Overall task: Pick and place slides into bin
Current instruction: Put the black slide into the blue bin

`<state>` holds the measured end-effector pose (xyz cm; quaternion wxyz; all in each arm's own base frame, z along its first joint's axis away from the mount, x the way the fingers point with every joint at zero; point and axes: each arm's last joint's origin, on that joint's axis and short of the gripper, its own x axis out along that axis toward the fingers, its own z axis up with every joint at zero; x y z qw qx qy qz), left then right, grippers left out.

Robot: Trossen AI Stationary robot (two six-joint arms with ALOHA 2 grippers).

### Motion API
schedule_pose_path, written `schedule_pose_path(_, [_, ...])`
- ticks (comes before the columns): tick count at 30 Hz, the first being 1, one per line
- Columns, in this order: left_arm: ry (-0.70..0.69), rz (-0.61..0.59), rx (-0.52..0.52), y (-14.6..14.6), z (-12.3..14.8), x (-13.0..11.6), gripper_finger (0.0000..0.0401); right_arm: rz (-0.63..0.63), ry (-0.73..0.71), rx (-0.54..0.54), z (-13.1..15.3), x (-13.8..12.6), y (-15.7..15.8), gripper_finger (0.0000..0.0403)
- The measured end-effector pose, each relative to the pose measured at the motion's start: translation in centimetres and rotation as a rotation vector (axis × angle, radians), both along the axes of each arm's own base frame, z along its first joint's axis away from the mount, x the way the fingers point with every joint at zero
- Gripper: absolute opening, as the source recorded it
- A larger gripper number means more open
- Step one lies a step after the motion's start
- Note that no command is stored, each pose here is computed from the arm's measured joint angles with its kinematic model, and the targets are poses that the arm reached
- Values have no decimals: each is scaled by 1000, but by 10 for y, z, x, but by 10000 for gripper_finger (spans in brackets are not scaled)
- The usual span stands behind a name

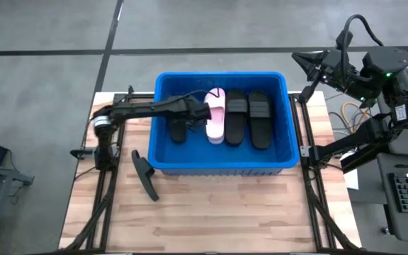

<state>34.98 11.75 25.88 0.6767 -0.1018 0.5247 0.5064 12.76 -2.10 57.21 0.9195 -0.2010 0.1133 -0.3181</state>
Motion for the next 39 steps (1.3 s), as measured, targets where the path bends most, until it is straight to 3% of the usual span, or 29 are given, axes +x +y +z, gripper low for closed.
schedule_pose_path(5, [-145,-128,6,-22,53,-19,286,0,2,-3,0,0,0,9])
schedule_pose_path(13, [-423,-463,-144,-62,127,-67,286,0,3,-3,0,0,0,9])
schedule_pose_path(19, [-516,-581,-93,-75,159,-101,286,-4,-23,38,-1,4,0,9])
schedule_pose_path(22, [-557,-605,-106,-78,167,-113,286,-1,-68,105,-2,8,0,9])
schedule_pose_path(26, [-583,-665,-218,-86,172,-130,286,107,-86,172,-4,15,3,9])
schedule_pose_path(34, [-376,-694,-387,-102,164,-168,286,99,-160,385,-13,45,3,9])
schedule_pose_path(39, [-346,-789,-491,-114,158,-178,286,79,-116,430,-25,77,2,9])
